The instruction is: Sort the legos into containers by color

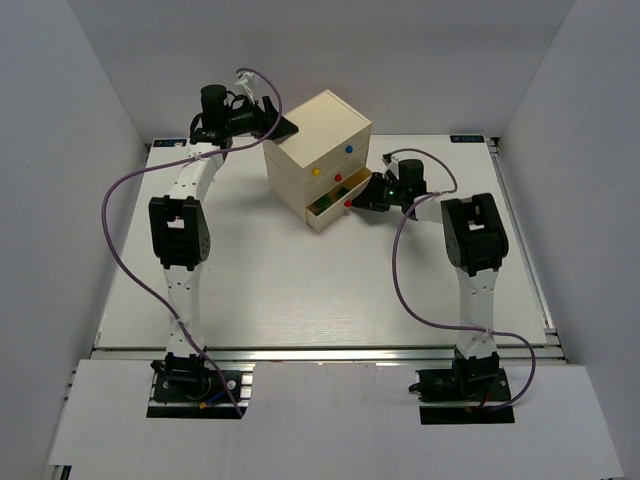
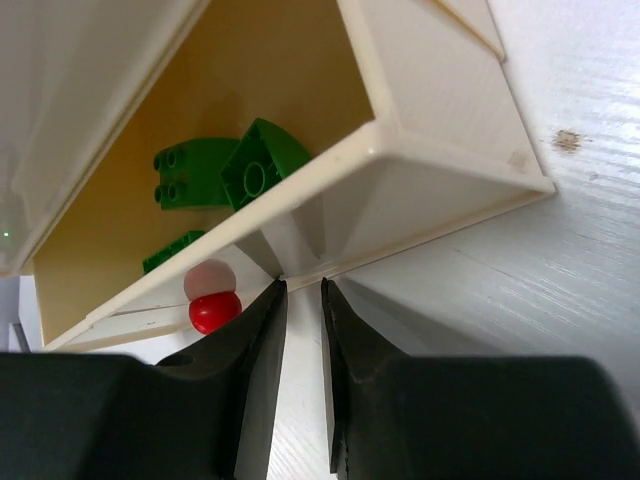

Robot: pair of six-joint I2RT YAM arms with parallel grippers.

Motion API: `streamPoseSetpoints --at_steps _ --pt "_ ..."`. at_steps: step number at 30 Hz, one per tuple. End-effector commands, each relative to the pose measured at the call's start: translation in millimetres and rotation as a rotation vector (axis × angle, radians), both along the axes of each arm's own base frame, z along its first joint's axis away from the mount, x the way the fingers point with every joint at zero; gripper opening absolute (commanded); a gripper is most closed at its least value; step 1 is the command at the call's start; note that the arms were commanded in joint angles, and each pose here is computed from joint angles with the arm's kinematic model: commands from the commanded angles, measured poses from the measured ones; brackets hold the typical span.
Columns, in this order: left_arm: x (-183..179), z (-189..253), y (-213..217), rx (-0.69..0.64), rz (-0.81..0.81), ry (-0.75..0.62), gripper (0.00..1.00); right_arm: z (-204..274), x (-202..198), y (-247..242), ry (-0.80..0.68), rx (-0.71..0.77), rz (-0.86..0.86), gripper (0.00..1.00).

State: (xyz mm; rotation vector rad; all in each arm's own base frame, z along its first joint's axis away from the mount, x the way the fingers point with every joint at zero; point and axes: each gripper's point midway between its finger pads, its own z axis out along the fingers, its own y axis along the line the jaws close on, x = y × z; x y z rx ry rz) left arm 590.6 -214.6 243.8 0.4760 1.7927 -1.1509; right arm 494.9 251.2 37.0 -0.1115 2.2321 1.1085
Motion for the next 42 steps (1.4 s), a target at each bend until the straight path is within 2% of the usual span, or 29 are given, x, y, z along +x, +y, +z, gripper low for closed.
streamPoseSetpoints --at_steps 1,17,22,23,25,26,27,30,31,33,34,35,36,37,38,39,40,42 --pt "-16.2 -25.2 -19.0 0.005 -0.103 0.07 0.87 29.0 21.8 19.5 -0.116 0.054 -0.011 0.26" --pt "-32.3 -64.9 -24.7 0.033 -0.172 0.15 0.86 44.8 52.0 54.9 -0.198 0.101 0.034 0.29" --pt "-28.1 -64.7 -21.0 0.047 -0.118 0.155 0.89 35.2 37.7 42.4 -0.153 0.094 0.021 0.29" --pt "-24.8 -54.6 -19.3 0.048 -0.088 0.133 0.9 48.1 34.9 37.1 -0.179 0.093 0.016 0.29" --pt "-23.1 -56.4 -11.8 0.041 -0.042 0.143 0.96 34.6 16.0 23.7 -0.17 0.053 0.017 0.3" --pt "-17.7 -34.3 -6.2 0.014 -0.005 0.092 0.98 50.3 10.6 19.7 -0.206 0.048 0.022 0.31" --pt "-15.9 -29.0 -4.7 0.007 0.021 0.082 0.98 39.4 -0.7 8.1 -0.201 0.012 0.027 0.33" --pt "-3.8 -3.7 4.9 -0.001 0.134 0.011 0.98 58.4 -18.1 -8.2 -0.24 -0.022 0.042 0.52" --pt "-0.7 4.8 8.6 -0.003 0.172 -0.008 0.98 48.5 -31.7 -13.9 -0.228 -0.054 0.066 0.64" --pt "3.8 32.9 18.7 -0.035 0.271 -0.071 0.98 68.2 -43.9 -21.2 -0.265 -0.067 0.082 0.77" --pt "5.4 52.1 23.9 -0.058 0.314 -0.133 0.98 59.8 -55.1 -30.6 -0.247 -0.09 0.093 0.87" --pt "4.0 62.6 28.9 -0.078 0.355 -0.154 0.98 76.3 -62.2 -32.0 -0.276 -0.087 0.104 0.89" --pt "0.9 51.3 35.3 -0.077 0.4 -0.139 0.98 80.1 -68.0 -34.3 -0.282 -0.09 0.111 0.89" --pt "-3.2 91.5 50.9 -0.117 0.501 -0.228 0.98 87.5 -79.0 -39.0 -0.287 -0.092 0.122 0.89" --pt "-6.1 100.5 59.1 -0.129 0.552 -0.255 0.98 89.1 -85.2 -40.8 -0.285 -0.092 0.13 0.89" --pt "-10.5 86.3 67.3 -0.12 0.6 -0.238 0.98 91.3 -90.6 -42.0 -0.283 -0.089 0.137 0.89" --pt "-19.2 119.0 84.0 -0.158 0.692 -0.313 0.98 100.0 -97.6 -44.3 -0.291 -0.085 0.142 0.89" --pt "-27.2 113.9 98.9 -0.156 0.775 -0.305 0.98 100.1 -108.9 -47.1 -0.288 -0.085 0.157 0.89"
